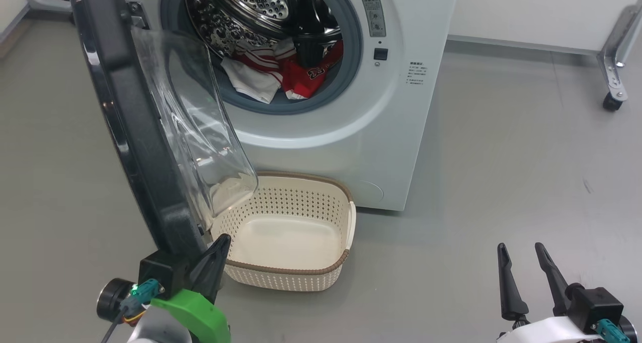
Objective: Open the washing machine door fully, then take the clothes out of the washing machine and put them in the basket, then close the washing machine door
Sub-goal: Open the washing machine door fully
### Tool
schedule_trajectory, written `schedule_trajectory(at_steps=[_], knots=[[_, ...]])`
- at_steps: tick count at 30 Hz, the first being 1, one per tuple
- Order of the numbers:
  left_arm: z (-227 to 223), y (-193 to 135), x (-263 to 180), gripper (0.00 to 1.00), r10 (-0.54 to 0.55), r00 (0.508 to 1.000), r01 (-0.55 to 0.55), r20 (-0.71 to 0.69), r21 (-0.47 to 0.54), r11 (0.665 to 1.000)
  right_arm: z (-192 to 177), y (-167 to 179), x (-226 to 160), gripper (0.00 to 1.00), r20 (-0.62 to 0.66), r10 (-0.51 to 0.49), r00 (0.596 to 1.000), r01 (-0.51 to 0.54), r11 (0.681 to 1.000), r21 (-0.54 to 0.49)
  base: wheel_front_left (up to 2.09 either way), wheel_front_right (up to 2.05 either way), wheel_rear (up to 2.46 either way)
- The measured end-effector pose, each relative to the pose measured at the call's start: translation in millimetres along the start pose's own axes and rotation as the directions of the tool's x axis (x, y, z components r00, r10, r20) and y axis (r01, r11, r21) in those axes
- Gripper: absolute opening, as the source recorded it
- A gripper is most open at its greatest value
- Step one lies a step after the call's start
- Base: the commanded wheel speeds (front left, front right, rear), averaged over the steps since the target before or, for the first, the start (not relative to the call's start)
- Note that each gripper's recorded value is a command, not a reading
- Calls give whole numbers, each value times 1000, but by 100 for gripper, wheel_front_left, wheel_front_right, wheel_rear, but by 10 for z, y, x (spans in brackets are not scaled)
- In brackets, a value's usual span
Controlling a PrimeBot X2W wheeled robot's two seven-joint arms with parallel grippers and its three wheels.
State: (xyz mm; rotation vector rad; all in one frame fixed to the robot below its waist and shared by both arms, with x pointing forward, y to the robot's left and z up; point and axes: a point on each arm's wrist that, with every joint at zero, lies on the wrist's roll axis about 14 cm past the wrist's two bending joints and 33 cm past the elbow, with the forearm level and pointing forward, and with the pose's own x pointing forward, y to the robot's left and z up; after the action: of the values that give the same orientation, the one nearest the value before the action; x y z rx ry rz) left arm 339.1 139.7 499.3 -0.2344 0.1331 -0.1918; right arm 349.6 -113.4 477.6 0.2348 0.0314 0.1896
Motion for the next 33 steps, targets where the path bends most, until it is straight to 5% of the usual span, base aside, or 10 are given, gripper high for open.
schedule_trajectory(at_steps=[19, 33], knots=[[24, 437, -258, 0, 160, 986, -159, 38, -26, 987, -103, 335, 170, 100, -35, 117, 993, -117, 993, -2, 0, 0, 0], [75, 1220, -551, 0, 423, 904, -419, 67, -66, 906, -414, 710, 292, 100, -124, 246, 961, -247, 969, 9, 0, 0, 0]])
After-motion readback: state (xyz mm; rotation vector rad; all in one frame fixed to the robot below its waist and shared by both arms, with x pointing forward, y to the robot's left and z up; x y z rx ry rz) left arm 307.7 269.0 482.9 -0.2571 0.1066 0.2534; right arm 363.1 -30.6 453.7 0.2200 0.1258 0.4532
